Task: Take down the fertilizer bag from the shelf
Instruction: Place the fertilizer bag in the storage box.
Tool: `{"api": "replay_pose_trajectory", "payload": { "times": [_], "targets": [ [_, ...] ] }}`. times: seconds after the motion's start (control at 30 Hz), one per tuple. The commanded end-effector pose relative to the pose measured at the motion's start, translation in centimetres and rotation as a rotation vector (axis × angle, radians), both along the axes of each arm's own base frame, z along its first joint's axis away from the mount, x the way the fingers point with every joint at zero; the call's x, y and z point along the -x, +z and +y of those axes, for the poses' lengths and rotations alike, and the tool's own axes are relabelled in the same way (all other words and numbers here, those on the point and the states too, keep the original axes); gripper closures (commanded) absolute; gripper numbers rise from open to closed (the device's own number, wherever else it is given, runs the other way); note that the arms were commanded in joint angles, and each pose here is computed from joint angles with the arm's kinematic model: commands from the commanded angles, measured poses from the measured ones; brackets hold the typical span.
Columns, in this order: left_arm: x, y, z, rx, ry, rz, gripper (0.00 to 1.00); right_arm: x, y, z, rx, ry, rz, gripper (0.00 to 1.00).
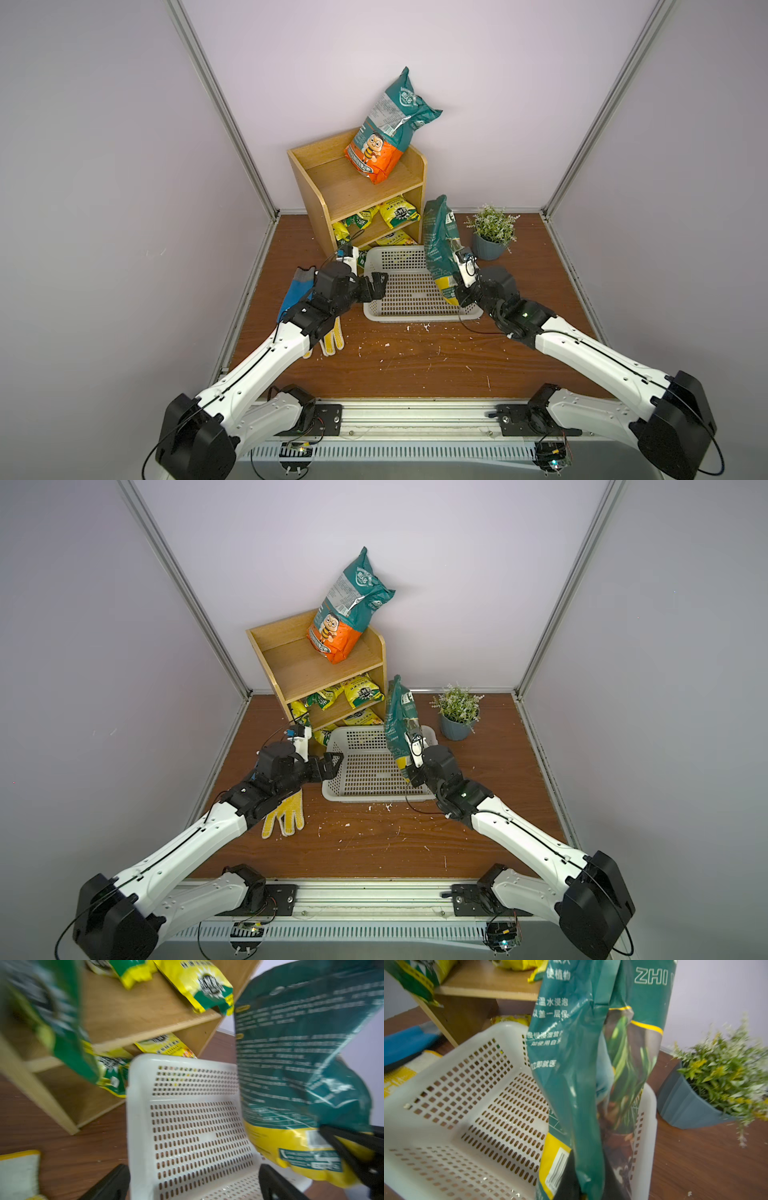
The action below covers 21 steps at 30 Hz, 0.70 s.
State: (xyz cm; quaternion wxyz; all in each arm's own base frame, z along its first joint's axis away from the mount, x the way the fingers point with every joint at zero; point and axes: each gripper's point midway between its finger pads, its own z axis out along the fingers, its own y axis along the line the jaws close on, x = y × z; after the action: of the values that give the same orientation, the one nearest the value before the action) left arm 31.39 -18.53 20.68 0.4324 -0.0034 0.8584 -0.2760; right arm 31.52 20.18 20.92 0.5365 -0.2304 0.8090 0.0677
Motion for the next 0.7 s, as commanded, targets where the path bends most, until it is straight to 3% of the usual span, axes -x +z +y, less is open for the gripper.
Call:
{"api": "replay_pose_trajectory", "payload": {
  "times": [0.0, 0.13, 0.33, 0.5, 0.67],
  "targets": [
    [-0.7, -0.4, -1.8, 0.082, -0.024, 0.019, 0.0, 0.0, 17.0, -0.2, -0.413, 0.006, -0.572, 1.0],
    [-0.9, -3.6, -2.0, 0.043, -0.03, 0.079, 0.0, 0.2, 12.4, -0.7, -0.39, -0.007, -0.579, 1.0],
    [-1.1, -6.4, -2.5, 0.015, -0.049, 0.142, 0.0, -0.2, 6.8, -0.9, -0.368, -0.035, -0.461, 1.0],
    [-2.3, -6.0, -3.7, 0.053, -0.058, 0.129, 0.0, 1.0, 5.4, -2.3, -0.447, -0.081, -0.352, 0.71],
    [-5.4, -5.7, -6.6, 0.094, -0.101, 0.124, 0.0, 2.3, 5.4, -3.0, -0.519, -0.089, -0.281, 0.61]
  ]
}}
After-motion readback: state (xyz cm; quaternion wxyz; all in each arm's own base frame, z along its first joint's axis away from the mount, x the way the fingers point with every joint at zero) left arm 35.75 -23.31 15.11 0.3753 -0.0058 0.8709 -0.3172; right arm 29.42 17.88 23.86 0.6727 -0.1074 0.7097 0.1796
